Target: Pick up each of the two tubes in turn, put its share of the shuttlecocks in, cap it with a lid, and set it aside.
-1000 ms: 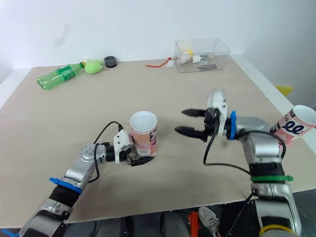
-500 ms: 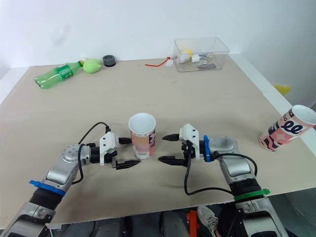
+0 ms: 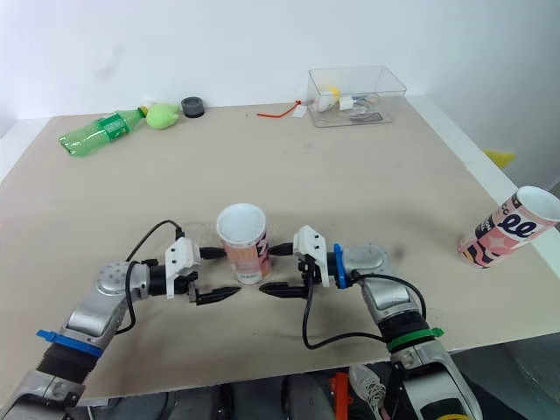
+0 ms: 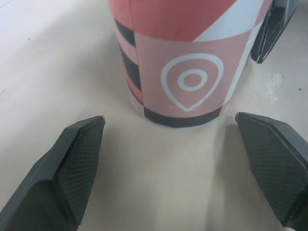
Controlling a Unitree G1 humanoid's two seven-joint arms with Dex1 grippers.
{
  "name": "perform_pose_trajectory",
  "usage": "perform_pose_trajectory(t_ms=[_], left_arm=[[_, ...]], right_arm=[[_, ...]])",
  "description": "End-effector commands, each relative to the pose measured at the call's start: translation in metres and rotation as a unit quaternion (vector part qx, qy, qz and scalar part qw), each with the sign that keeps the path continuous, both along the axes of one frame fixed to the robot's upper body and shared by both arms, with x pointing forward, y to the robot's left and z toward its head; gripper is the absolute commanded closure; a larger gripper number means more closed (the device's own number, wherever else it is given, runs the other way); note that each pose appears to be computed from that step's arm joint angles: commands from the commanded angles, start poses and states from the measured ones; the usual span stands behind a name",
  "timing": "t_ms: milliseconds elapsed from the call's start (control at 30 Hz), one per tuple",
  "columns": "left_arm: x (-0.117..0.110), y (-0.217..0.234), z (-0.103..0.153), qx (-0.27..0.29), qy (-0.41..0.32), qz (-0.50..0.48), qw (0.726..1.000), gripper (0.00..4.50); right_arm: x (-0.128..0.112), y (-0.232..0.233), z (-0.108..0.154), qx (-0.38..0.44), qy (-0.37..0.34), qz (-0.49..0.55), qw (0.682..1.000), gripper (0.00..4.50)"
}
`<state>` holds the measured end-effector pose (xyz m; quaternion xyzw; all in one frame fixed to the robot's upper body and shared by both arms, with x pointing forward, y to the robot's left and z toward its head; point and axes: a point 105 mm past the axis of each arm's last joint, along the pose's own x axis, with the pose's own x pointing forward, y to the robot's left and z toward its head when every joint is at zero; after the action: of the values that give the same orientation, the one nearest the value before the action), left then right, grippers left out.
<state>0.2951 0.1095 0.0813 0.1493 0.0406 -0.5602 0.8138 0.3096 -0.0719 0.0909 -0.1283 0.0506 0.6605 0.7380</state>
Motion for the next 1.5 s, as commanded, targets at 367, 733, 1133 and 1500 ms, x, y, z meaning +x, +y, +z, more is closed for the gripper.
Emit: perform_pose_trajectory(t_ms=[367, 733, 1133, 1500], left_arm=[[-0.01, 0.011, 0.006, -0.011, -0.015, 0.035, 0.999, 0.0], [-0.015, 0.015, 0.007, -0.023, -0.011, 0.05, 0.998, 0.0], [-0.013, 0.014, 0.005, -0.019, -0.011, 0.059, 0.998, 0.0], [-0.02, 0.041, 0.011, -0.023, -0.025, 0.085, 0.996, 0.0]], right_arm=[[0.006, 0.021, 0.011, 0.026, -0.014, 0.03, 0.999, 0.05], [0.005, 0.037, 0.008, 0.031, -0.022, 0.062, 0.997, 0.05], [0.008, 0.051, 0.0, 0.016, -0.025, 0.074, 0.997, 0.05], [0.009, 0.056, 0.001, 0.02, -0.027, 0.079, 0.996, 0.05]])
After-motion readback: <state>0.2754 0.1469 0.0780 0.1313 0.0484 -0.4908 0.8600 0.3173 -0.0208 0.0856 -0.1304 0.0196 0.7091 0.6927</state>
